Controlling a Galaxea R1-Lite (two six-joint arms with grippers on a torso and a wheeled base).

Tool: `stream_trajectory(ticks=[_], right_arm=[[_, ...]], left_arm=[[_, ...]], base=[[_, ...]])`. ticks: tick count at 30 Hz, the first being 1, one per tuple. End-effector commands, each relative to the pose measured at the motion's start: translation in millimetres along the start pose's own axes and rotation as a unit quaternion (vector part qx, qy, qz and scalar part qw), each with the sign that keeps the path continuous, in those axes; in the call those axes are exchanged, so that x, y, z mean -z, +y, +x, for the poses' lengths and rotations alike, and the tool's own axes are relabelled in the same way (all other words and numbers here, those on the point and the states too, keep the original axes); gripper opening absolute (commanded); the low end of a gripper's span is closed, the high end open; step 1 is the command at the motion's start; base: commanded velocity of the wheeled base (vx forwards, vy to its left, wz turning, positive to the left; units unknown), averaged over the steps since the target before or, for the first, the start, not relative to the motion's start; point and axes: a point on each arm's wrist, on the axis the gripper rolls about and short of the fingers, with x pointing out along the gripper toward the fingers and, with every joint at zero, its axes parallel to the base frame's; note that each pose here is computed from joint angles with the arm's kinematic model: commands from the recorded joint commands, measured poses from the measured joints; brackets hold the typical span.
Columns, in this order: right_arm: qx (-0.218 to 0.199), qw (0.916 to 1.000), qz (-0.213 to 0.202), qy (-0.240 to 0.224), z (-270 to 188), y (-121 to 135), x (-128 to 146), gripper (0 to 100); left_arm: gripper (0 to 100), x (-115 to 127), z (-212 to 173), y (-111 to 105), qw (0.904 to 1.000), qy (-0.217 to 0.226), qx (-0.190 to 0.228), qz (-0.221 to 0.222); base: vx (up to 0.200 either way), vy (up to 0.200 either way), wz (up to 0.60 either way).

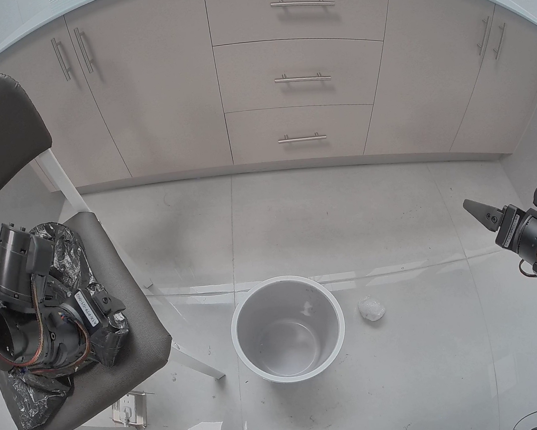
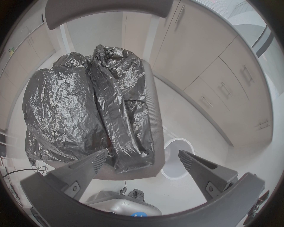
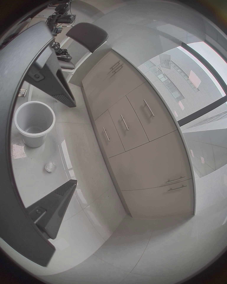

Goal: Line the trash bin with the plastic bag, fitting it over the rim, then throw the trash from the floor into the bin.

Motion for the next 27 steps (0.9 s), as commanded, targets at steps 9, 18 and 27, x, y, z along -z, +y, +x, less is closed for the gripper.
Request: stream_trajectory(ticks=[9, 18, 27], right_arm=[[0.001, 1.0, -0.001, 0.004, 1, 0, 2, 100], [0.002, 1.0, 0.0, 0.004, 1, -1, 2, 100], [0.003, 1.0, -0.001, 0.007, 1, -1, 3, 100]], left_arm=[[100, 1, 16, 8, 0.9992, 0.011, -0.038, -0.003], [100, 0, 24, 12, 0.9982, 0.015, -0.057, -0.01], [100, -5, 36, 15, 0.9972, 0.009, -0.071, -0.023]], base=[[0.0, 0.0, 0.0], [0.0, 0.0, 0.0], [0.0, 0.0, 0.0]])
